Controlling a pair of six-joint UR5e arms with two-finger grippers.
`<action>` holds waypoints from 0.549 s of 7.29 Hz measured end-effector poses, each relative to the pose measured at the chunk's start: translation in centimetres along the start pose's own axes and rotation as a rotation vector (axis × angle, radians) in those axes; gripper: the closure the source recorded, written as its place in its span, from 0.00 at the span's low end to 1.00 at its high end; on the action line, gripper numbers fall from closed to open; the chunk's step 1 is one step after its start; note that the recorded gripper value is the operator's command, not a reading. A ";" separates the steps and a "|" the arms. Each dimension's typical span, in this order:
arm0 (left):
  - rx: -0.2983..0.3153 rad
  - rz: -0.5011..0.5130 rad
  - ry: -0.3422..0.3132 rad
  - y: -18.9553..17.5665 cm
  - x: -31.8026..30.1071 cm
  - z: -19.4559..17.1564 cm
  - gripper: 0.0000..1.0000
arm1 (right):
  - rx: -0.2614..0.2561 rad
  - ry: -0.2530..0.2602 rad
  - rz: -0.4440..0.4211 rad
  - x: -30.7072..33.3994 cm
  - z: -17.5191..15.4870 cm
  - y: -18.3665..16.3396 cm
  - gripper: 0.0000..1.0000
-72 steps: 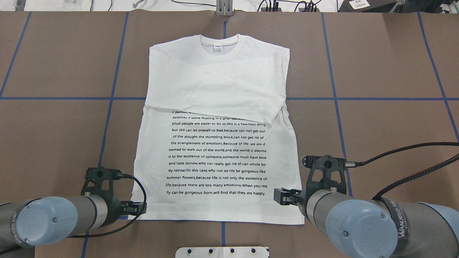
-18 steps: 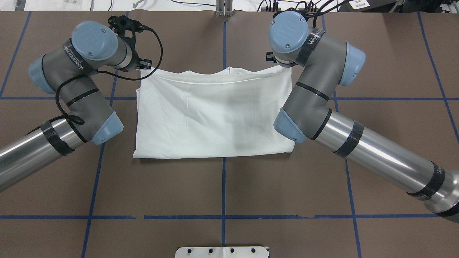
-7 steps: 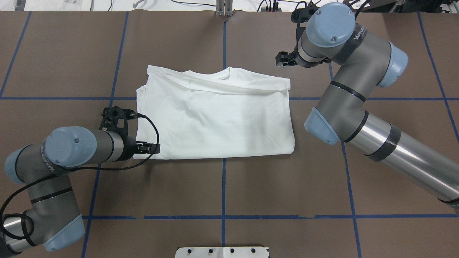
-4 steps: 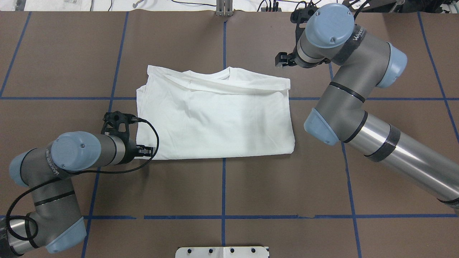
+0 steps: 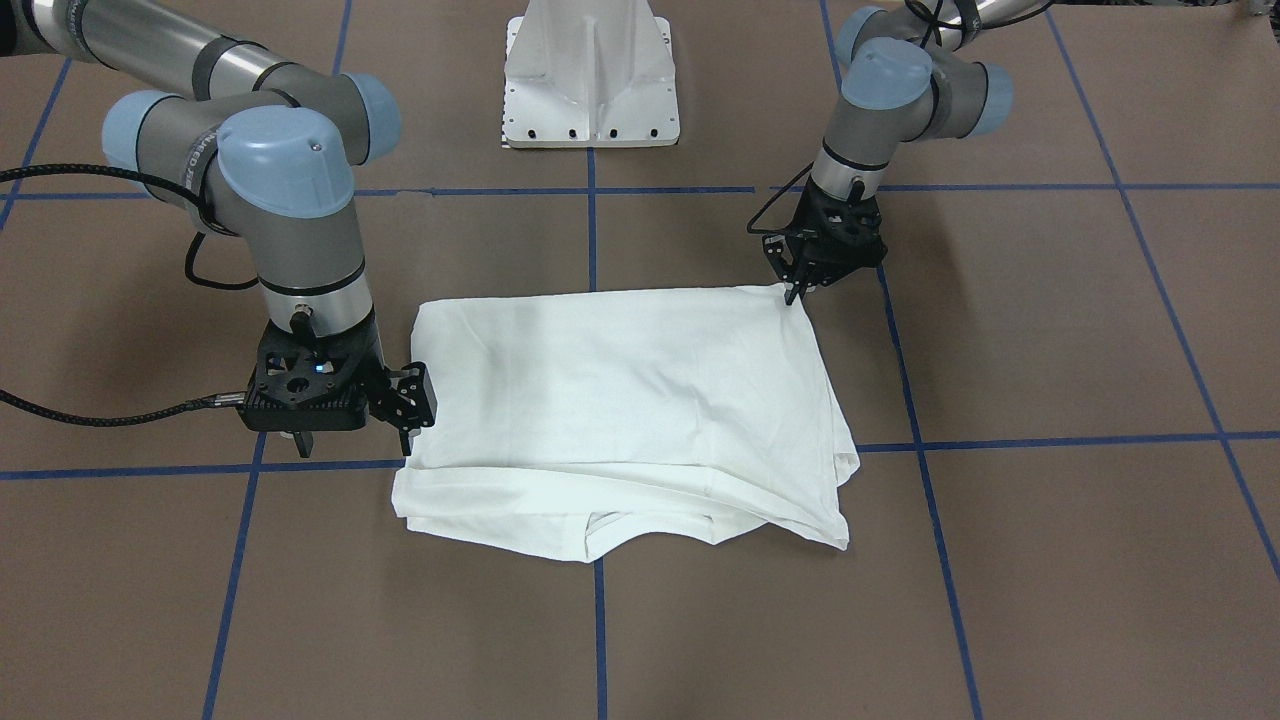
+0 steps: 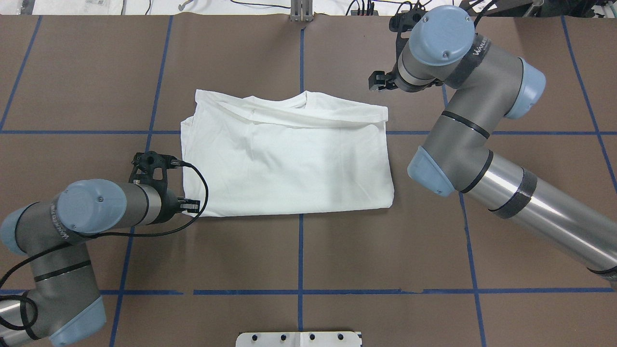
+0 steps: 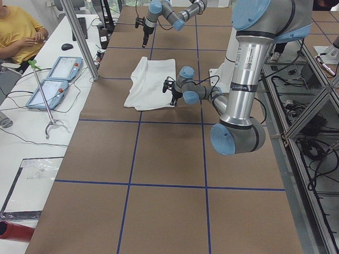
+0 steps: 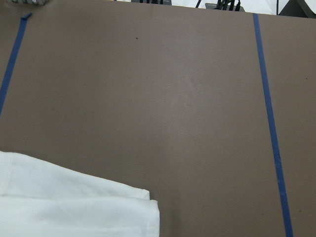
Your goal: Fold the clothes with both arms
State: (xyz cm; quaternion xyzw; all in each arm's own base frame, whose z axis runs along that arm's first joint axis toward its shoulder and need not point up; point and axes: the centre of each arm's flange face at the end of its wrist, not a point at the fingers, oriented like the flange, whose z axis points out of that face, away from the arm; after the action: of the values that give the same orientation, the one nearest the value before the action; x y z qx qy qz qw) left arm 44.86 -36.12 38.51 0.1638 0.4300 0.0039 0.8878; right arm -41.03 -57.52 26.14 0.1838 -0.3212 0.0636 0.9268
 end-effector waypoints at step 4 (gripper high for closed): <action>0.122 0.189 -0.202 -12.1 -11.7 0.0 1.00 | 0.002 -0.039 -0.013 -1.8 0.1 1.6 0.00</action>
State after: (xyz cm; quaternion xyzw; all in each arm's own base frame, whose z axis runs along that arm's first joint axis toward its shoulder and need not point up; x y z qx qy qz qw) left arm 35.89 -49.27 43.91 0.2570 0.3208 0.0448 0.9105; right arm -42.89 -56.12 25.55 0.1882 -0.3380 0.0542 0.9206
